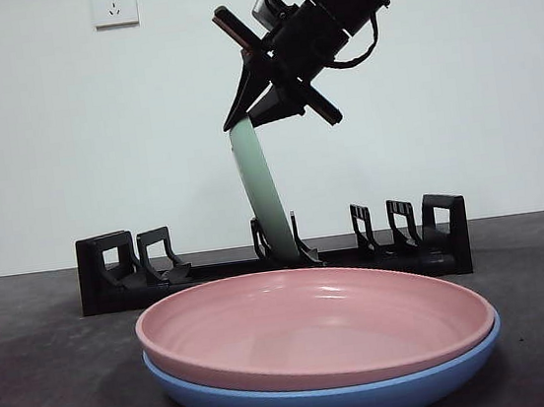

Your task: Place the plate

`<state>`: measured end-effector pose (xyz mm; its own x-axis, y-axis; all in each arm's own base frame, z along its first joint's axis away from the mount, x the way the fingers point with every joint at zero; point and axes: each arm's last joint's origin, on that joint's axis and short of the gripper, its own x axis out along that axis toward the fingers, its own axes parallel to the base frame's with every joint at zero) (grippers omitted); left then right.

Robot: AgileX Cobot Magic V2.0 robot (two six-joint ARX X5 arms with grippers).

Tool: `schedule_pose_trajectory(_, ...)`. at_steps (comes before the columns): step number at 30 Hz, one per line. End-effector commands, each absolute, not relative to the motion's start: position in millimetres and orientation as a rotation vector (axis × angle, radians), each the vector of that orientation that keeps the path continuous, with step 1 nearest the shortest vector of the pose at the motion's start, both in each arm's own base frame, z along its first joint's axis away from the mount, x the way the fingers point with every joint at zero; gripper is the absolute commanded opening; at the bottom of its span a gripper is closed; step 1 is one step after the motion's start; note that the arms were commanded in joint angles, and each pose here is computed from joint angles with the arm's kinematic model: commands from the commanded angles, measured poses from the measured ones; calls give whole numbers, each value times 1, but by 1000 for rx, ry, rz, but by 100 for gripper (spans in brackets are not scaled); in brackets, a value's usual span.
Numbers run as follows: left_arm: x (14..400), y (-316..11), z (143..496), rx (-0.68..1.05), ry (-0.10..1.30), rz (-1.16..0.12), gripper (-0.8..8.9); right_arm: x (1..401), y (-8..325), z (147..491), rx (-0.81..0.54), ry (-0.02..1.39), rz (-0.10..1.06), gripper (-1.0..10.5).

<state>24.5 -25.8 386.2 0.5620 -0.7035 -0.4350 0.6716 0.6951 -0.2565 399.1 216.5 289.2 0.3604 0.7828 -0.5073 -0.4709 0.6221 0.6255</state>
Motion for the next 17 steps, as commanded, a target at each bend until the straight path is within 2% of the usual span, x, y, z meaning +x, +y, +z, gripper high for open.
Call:
schedule_pose_trajectory(1, 24, -25, 392, -57, 508, -819, 528, 397, 219, 306, 421, 833, 860, 10)
schedule_pose_trajectory(11, 24, -25, 392, -33, 496, -825, 528, 361, 203, 366, 423, 745, 904, 10)
schedule_pose_trajectory(17, 24, -25, 393, -16, 484, -830, 528, 327, 189, 392, 343, 757, 902, 10)
